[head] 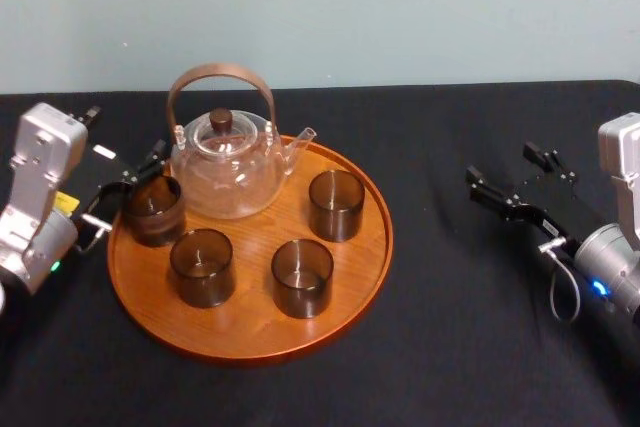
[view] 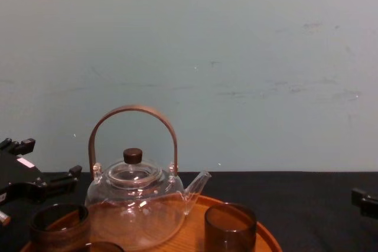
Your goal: Pick up the glass from the table and place it on the tray.
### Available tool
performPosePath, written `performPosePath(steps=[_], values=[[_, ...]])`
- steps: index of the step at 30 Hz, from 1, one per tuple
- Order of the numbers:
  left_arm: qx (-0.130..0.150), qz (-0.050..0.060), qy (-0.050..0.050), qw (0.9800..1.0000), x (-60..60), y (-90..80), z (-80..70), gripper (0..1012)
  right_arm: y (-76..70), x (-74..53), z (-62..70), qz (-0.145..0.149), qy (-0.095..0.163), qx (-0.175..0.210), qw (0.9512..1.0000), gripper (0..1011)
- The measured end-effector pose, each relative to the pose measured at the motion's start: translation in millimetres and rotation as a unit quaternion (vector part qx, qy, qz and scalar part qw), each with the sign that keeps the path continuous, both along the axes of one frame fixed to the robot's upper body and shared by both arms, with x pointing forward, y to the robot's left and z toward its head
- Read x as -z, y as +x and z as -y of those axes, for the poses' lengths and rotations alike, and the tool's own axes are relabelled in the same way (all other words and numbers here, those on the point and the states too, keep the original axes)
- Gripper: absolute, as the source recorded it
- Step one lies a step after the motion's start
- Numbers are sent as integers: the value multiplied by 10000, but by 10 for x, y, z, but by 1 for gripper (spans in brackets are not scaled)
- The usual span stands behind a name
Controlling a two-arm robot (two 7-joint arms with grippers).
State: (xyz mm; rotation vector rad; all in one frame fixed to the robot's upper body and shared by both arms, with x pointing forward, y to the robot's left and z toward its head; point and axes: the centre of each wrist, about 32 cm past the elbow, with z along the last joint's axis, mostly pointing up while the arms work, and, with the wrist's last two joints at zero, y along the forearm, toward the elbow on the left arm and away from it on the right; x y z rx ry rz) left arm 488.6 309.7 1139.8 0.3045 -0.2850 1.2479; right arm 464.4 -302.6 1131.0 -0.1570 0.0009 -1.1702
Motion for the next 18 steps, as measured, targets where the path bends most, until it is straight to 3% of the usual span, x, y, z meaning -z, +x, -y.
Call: performPosePath(steps=[18], values=[[0,1,0,10000,-1,0,0,1001,0,0,0,0,0,0,10000,1002]])
